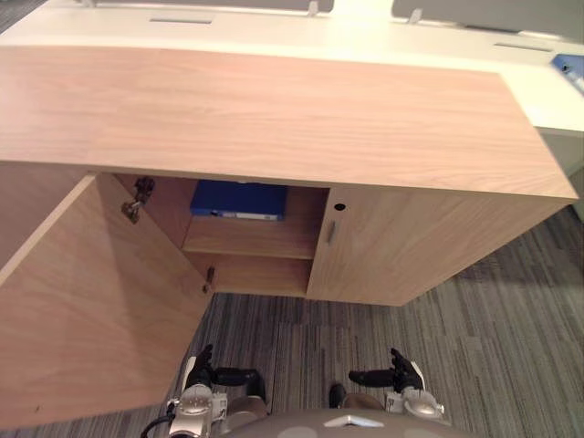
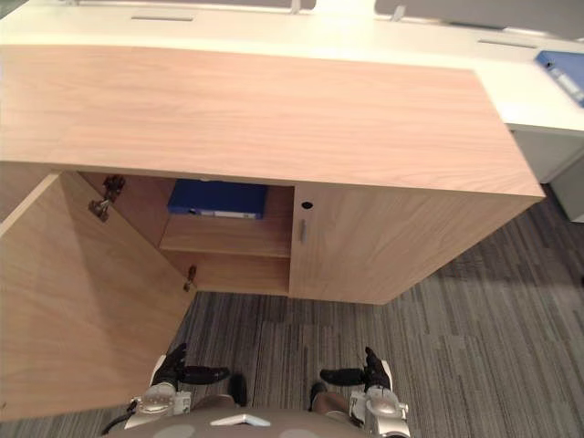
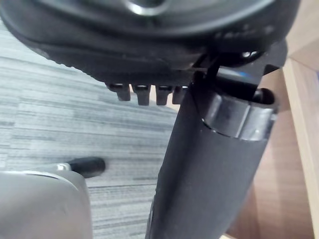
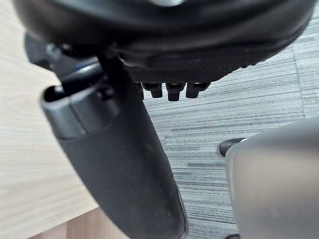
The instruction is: Walk over to the cabinet, pick up the folder, carry it to the office cabinet, place the folder inside the office cabinet, then close the office cabinet door
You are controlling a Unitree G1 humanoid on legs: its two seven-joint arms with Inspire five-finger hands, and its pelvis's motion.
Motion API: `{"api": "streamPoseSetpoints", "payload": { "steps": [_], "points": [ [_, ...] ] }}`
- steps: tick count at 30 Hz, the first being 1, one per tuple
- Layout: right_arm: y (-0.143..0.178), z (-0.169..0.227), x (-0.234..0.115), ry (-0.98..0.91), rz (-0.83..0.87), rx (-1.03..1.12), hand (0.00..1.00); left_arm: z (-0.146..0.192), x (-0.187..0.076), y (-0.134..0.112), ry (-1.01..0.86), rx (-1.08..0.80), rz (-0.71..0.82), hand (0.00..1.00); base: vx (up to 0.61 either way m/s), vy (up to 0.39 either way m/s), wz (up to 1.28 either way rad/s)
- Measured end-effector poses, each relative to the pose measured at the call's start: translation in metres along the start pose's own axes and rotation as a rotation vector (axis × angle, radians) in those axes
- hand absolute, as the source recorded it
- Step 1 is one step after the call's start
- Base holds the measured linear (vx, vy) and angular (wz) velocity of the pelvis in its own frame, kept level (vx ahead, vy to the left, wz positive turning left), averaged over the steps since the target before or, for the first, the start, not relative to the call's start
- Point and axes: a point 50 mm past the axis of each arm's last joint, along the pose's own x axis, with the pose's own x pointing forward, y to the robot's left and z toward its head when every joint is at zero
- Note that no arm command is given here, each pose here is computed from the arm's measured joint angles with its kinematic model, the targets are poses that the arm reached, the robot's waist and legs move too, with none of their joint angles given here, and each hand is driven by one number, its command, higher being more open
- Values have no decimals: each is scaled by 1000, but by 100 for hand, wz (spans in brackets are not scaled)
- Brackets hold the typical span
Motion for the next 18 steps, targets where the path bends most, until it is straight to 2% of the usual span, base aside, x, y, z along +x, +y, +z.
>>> {"api": "streamPoseSetpoints", "payload": {
  "steps": [9,14,18],
  "points": [
    [3,11,1,-37,-16,15,100,8,0,-16,-2,-106,-14,100,-28,-75,54],
    [-9,6,-1,-34,-68,45,100,6,-4,-27,3,-140,-36,100,-9,34,38],
    [0,-1,-3,-5,-58,87,100,-5,-5,-16,31,-135,-8,100,0,70,15]
  ]
}}
